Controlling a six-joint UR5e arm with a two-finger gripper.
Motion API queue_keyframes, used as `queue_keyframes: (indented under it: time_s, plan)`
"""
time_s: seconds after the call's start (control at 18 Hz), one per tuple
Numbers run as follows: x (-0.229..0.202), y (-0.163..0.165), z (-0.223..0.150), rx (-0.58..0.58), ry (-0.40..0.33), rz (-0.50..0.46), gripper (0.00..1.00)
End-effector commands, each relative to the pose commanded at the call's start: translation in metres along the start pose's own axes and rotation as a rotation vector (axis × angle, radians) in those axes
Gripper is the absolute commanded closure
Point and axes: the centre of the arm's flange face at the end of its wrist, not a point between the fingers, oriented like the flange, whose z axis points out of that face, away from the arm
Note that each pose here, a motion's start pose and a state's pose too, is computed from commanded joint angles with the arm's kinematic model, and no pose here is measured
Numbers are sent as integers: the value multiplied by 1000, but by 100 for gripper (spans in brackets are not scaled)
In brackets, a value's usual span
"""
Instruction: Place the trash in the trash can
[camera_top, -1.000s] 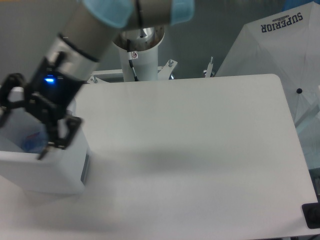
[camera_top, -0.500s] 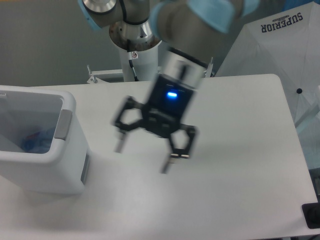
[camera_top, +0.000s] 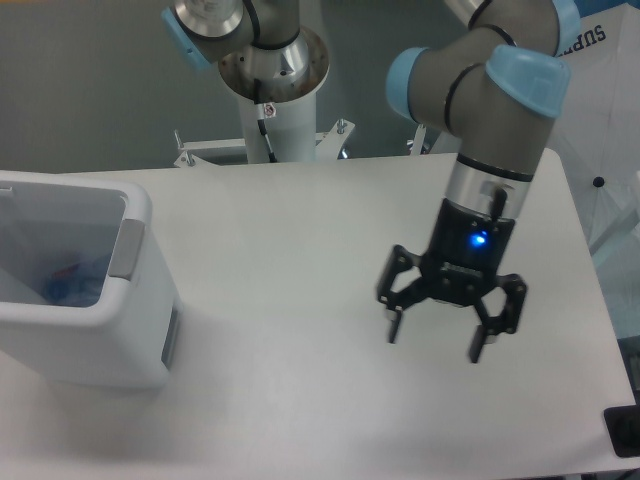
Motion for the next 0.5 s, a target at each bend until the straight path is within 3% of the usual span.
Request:
queue_keyframes:
  time_s: [0.11, 0.22, 0.39, 0.5]
  plan:
    - [-4, 10, 8, -74, -11, 47, 0]
    - [-7, 16, 11, -148, -26, 157, 0]
    - [3, 27, 25, -254, 7, 316, 0]
    - [10, 34, 31, -313, 13, 353, 0]
